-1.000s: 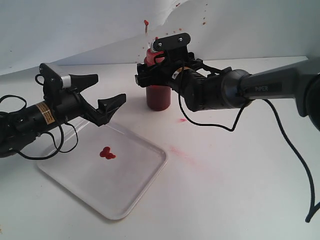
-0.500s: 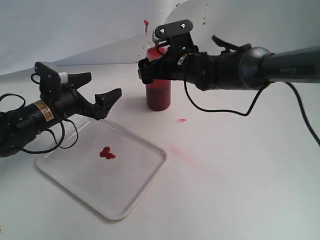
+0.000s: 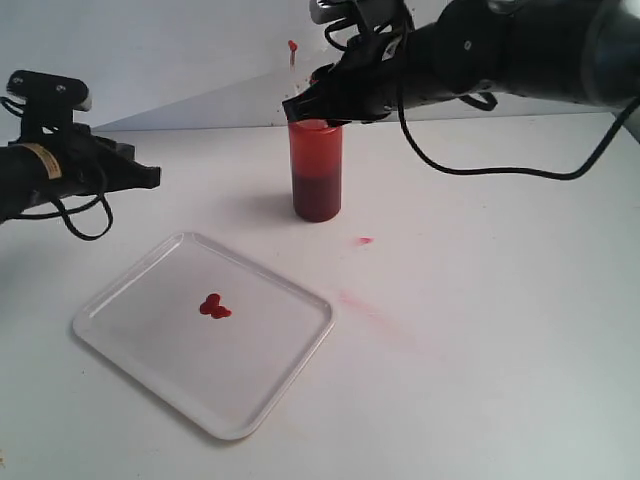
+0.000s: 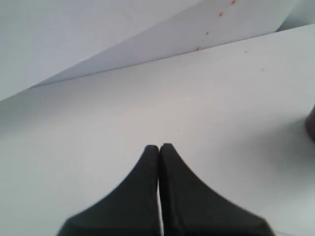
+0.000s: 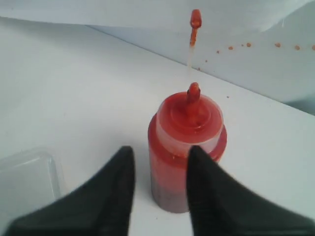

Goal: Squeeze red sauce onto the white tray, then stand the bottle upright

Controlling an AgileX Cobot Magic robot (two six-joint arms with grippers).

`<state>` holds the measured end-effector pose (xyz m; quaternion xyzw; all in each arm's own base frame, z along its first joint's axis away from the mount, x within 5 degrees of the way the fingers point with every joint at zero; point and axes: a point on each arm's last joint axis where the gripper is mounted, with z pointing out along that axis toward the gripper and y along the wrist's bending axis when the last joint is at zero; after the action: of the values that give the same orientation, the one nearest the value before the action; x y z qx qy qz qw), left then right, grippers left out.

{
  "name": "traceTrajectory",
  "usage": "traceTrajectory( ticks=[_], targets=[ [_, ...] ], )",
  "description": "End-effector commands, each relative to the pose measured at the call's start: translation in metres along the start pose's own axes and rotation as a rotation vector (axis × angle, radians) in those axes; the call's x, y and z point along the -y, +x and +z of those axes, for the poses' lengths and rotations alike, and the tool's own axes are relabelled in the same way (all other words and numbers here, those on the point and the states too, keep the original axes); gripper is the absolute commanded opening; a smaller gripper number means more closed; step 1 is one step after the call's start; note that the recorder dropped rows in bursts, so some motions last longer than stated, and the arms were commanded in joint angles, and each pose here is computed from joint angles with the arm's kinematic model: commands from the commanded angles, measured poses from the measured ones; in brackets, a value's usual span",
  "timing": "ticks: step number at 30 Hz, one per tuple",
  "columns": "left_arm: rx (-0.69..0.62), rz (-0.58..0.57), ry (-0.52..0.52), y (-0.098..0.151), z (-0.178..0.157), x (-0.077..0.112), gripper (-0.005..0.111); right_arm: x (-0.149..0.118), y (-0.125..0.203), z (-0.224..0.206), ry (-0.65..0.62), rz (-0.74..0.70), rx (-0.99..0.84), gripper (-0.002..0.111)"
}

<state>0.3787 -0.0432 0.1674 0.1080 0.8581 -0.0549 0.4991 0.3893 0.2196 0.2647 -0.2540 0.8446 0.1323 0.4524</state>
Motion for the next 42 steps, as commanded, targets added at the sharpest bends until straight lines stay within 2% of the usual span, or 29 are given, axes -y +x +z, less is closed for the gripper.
traceTrajectory(
  ticks=[1,3,6,9,13,17,22,25,27,32,38,42],
  targets=[
    [-0.081,-0.052,-0.081,-0.018,-0.021,-0.007,0.000,0.013,-0.003,-0.024,0.026,-0.016,-0.095,0.000],
    [-0.069,-0.100,-0.103,-0.030,-0.036,-0.008,0.000,0.037,0.000,-0.037,0.066,0.062,-0.157,0.000],
    [-0.144,-0.118,-0.161,-0.036,-0.057,-0.011,0.000,0.074,0.014,-0.053,0.114,0.153,-0.290,0.000],
    [-0.232,-0.128,-0.204,-0.031,-0.066,-0.014,0.000,0.093,0.025,-0.061,0.133,0.208,-0.382,0.000],
    [-0.361,-0.205,-0.249,-0.024,-0.078,-0.015,0.000,0.120,0.045,-0.076,0.156,0.302,-0.531,0.000],
    [-0.559,-0.192,-0.217,-0.018,-0.089,-0.012,0.000,0.139,0.079,-0.088,0.176,0.425,-0.686,0.000],
    [-0.703,-0.251,-0.063,-0.032,-0.104,-0.016,0.000,0.140,0.106,-0.096,0.216,0.439,-0.773,0.000],
    [-0.741,-0.251,-0.080,-0.034,-0.111,-0.023,0.000,0.138,0.112,-0.105,0.254,0.424,-0.769,0.000],
    [-0.761,-0.199,-0.109,-0.033,-0.115,-0.026,0.000,0.138,0.117,-0.117,0.324,0.401,-0.771,0.000],
    [-0.802,-0.207,-0.097,-0.031,-0.118,-0.024,0.000,0.130,0.120,-0.138,0.358,0.392,-0.734,0.000],
    [-0.713,-0.195,-0.107,-0.048,-0.143,-0.021,0.000,0.122,0.116,-0.157,0.368,0.405,-0.704,0.000],
    [-0.620,-0.183,-0.118,-0.063,-0.167,-0.018,0.000,0.136,0.122,-0.174,0.368,0.512,-0.717,0.000]
  ],
)
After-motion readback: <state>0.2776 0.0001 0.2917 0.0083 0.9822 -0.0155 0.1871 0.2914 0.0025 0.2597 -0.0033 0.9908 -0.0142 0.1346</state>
